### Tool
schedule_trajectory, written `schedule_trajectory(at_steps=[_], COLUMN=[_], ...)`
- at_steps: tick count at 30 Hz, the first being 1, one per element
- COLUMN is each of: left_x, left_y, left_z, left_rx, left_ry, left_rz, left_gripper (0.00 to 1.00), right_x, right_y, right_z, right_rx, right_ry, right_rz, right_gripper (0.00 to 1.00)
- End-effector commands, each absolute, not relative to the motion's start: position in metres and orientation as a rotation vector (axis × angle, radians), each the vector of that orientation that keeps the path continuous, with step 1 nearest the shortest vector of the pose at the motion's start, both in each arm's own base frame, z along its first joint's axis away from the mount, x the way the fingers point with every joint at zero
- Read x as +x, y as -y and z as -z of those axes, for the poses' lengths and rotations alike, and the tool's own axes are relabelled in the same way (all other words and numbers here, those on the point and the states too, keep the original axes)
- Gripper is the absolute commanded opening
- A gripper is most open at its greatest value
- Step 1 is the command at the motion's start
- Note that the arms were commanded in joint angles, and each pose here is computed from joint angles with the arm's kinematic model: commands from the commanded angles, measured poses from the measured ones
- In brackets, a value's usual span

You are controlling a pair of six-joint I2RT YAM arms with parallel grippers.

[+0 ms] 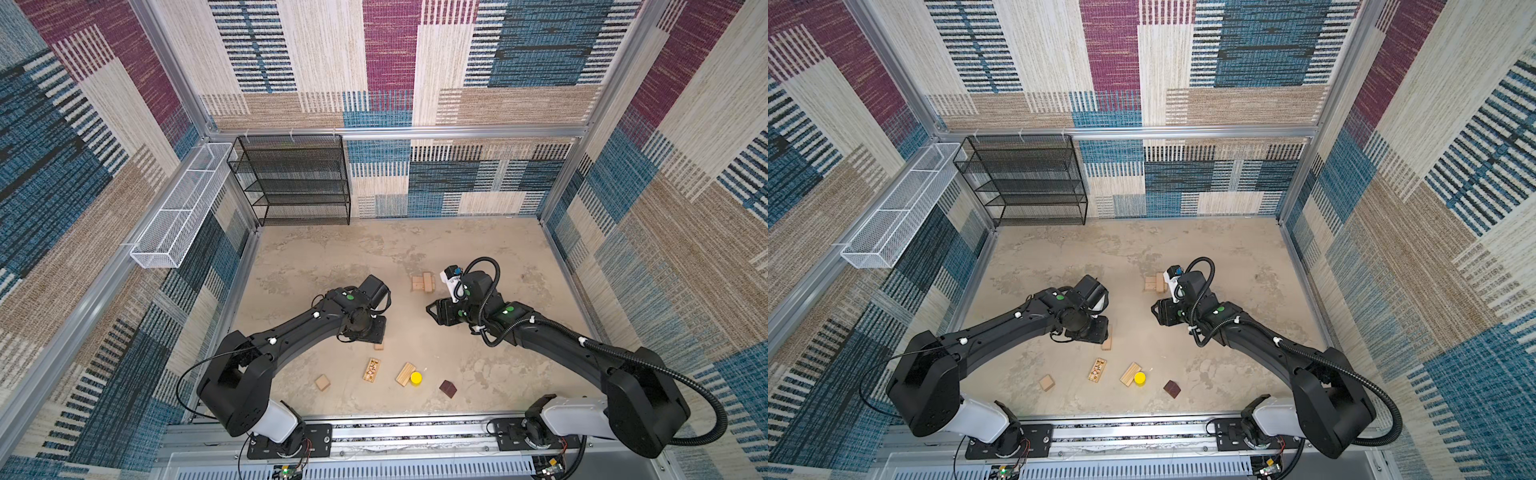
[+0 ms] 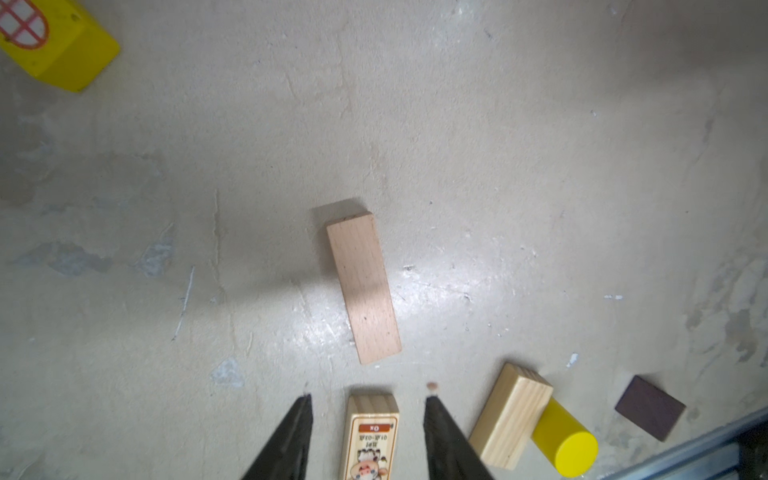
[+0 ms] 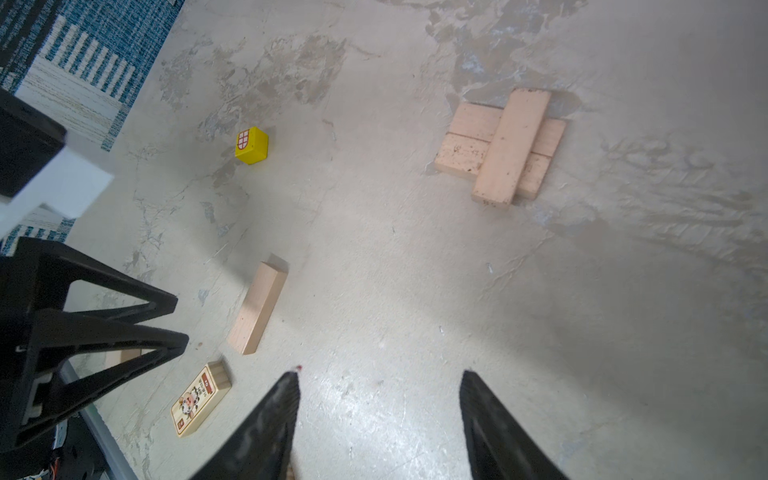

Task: Build the wood block tower
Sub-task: 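Lower the open left gripper over the long plain block lying near the printed block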

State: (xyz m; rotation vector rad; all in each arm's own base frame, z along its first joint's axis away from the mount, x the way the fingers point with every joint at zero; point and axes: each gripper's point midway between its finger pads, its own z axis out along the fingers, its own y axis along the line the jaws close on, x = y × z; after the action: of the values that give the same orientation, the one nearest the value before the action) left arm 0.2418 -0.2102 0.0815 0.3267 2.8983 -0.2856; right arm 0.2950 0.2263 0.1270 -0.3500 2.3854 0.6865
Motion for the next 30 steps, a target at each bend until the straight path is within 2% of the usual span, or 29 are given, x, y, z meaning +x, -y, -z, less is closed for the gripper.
schedule_trajectory(at_steps=[1, 7, 15, 30], left_x=[0.243, 0.243, 0.244, 0.246], left_y=[0.212, 0.219, 0.224, 0.222], left_z=[-0.078, -0.071, -0.066, -0.059], left_rx=[0.312, 0.349, 0.385, 0.405], left_ry=[-2.898, -2.907, -2.909, -2.908], left_rz=[0.278, 0.271, 0.247, 0.205], left_gripper=[0.48, 0.48, 0.41, 0.35], right_x=[0.299, 0.301, 0.302, 0.307], right_y=[-0.227, -0.226, -0.228, -0.232], right_z=[-0.132, -0.135, -0.134, -0.136], right_rx=[-0.327, -0.311, -0.307, -0.300], right_ry=[-2.365, -2.368, -2.378, -2.380], right_rz=[-0.694, -0.686, -0.687, -0.704], right_gripper=[0.64, 0.64, 0.64, 0.64])
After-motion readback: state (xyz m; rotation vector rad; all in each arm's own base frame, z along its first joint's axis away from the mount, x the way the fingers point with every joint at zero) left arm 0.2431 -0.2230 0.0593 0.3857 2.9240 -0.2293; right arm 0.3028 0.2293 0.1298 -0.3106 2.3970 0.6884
